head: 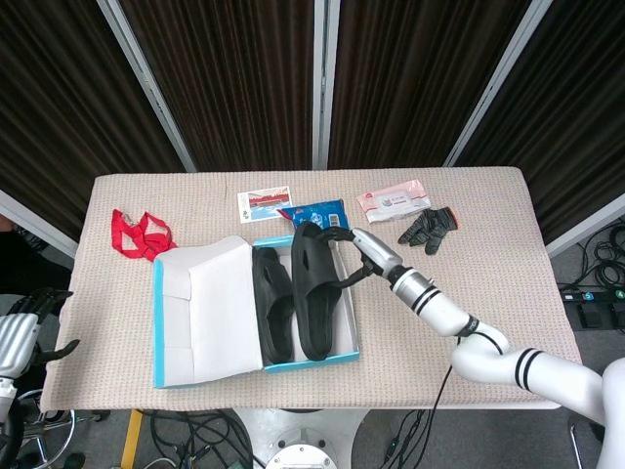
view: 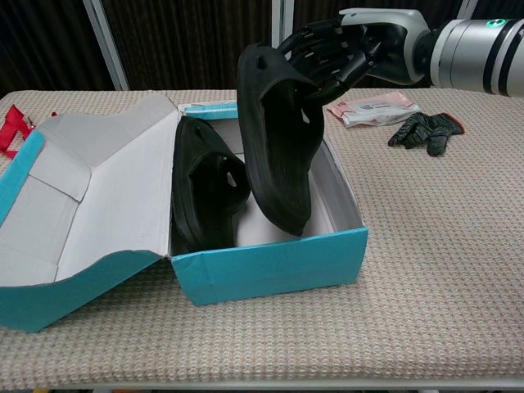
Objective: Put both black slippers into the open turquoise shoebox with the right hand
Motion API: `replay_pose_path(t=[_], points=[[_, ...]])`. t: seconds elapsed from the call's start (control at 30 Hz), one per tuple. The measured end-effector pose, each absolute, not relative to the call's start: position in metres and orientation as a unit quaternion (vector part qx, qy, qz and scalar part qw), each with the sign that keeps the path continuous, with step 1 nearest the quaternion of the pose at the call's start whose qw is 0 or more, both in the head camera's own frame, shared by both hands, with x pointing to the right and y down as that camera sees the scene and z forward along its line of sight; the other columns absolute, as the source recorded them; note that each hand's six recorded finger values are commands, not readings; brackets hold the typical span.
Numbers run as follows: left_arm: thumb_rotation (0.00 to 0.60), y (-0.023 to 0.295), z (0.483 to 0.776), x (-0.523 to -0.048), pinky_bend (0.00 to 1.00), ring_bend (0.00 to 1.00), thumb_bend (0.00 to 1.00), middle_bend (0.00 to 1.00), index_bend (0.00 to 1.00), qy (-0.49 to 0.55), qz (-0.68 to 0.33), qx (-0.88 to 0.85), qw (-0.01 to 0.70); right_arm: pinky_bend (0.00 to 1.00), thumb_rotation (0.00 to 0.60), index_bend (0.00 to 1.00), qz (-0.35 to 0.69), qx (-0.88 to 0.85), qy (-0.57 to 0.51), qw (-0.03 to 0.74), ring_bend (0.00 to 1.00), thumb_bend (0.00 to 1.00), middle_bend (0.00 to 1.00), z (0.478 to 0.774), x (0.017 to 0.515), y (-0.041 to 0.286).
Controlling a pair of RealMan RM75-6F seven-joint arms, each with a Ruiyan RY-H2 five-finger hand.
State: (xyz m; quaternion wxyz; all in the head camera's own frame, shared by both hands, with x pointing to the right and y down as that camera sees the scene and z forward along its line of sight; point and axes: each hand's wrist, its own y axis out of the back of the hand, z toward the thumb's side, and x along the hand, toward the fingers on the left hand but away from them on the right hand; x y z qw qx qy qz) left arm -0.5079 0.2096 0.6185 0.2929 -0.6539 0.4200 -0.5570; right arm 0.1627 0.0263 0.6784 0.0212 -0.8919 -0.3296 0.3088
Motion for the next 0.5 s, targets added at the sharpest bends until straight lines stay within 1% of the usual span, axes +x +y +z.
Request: replay_pose_path(t=[0.5], points=[[0.6,0.212,0.621,-0.513,0.2,0.13,0.17,0.23,0.22,0.422,-0.559,-0.651,0.292,0.19,0.6,0.64,0.348,-0.891,-0.291,0.026,0.19,0.07,0.54,0.712,0.147,0.031]])
